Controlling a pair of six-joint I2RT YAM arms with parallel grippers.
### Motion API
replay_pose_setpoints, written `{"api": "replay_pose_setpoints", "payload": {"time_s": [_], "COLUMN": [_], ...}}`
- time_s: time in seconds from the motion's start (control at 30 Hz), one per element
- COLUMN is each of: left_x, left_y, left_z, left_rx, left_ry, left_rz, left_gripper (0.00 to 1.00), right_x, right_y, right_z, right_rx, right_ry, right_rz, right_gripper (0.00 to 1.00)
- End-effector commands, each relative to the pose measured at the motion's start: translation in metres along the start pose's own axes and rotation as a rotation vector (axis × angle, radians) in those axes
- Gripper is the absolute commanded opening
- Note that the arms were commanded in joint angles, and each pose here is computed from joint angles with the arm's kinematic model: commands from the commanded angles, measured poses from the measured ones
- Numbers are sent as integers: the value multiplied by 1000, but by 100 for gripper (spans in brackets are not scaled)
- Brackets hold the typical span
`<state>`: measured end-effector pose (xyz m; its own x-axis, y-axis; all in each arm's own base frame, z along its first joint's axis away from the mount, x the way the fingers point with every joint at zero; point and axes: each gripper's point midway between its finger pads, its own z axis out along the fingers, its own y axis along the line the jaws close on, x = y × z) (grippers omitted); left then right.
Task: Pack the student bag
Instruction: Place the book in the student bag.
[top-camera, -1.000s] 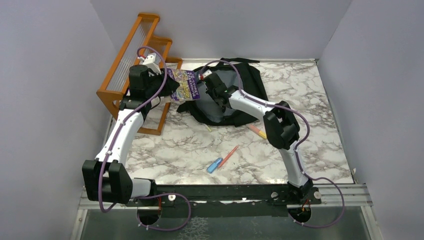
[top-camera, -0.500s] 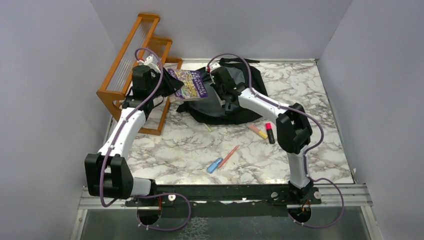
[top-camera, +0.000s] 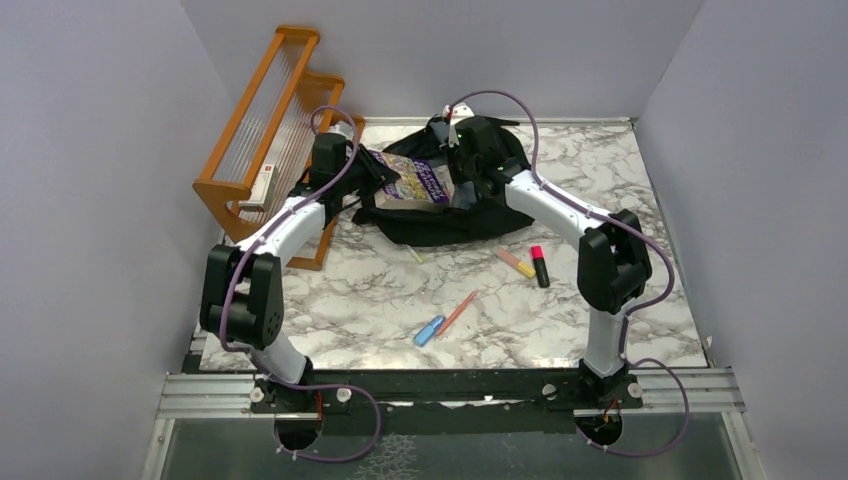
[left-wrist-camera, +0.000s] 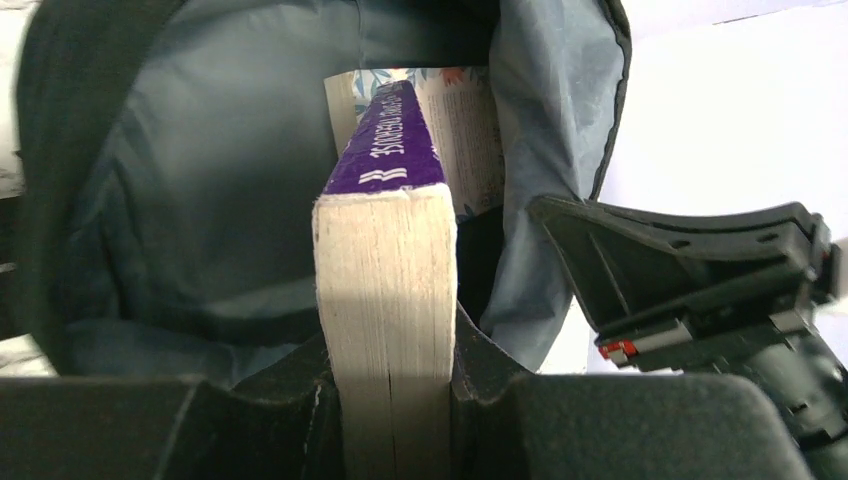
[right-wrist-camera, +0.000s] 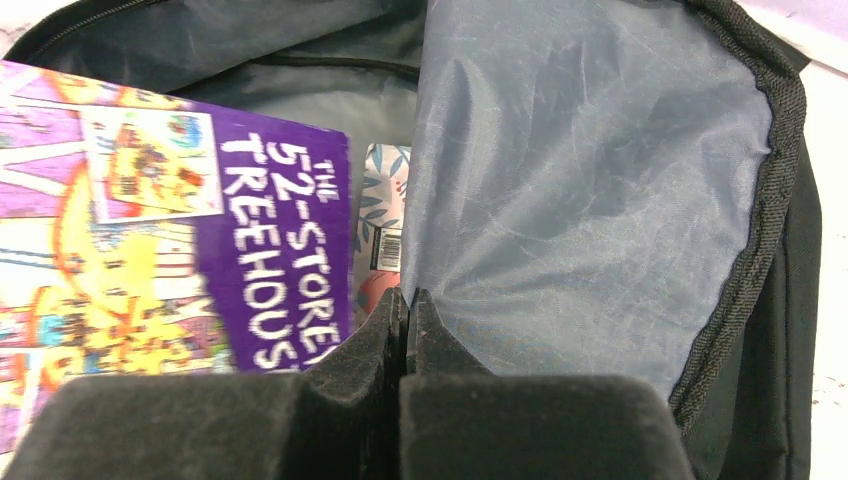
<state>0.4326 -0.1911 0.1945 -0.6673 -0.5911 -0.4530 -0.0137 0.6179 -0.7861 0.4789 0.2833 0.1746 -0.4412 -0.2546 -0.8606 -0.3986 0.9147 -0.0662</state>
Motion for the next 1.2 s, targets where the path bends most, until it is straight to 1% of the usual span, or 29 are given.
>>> {"api": "replay_pose_setpoints", "payload": {"time_s": [0.0, 0.4, 0.53, 0.77, 0.93, 1.03, 1.17], "left_x": [-31, -24, -16, -11, -3, 4, 9], "left_y": [-55, -79, -80, -87, -96, -97, -95], "left_z": [14, 49, 68, 101, 125, 140, 153], "left_rx": [167, 292, 300, 342, 394, 409, 405], "left_ry": [-105, -81, -69, -88, -87, -82, -105], "left_rz": [20, 6, 3, -12, -7, -4, -11], "left_gripper": [0, 0, 0, 0, 0, 0, 0], "right_x": [-61, -69, -74, -80, -77, -79, -80], "right_y": [13, 16, 19, 30, 31, 31, 33], "right_z": [-23, -34, -35, -38, -38, -39, -39], "right_rx": [-74, -103, -117, -174, -182, -182, -189], "right_ry": [-197, -245, -257, -255, -252, -255, -255], "right_rz": [46, 61, 82, 111, 116, 121, 133], "right_gripper": [0, 1, 0, 1, 1, 1, 0]}}
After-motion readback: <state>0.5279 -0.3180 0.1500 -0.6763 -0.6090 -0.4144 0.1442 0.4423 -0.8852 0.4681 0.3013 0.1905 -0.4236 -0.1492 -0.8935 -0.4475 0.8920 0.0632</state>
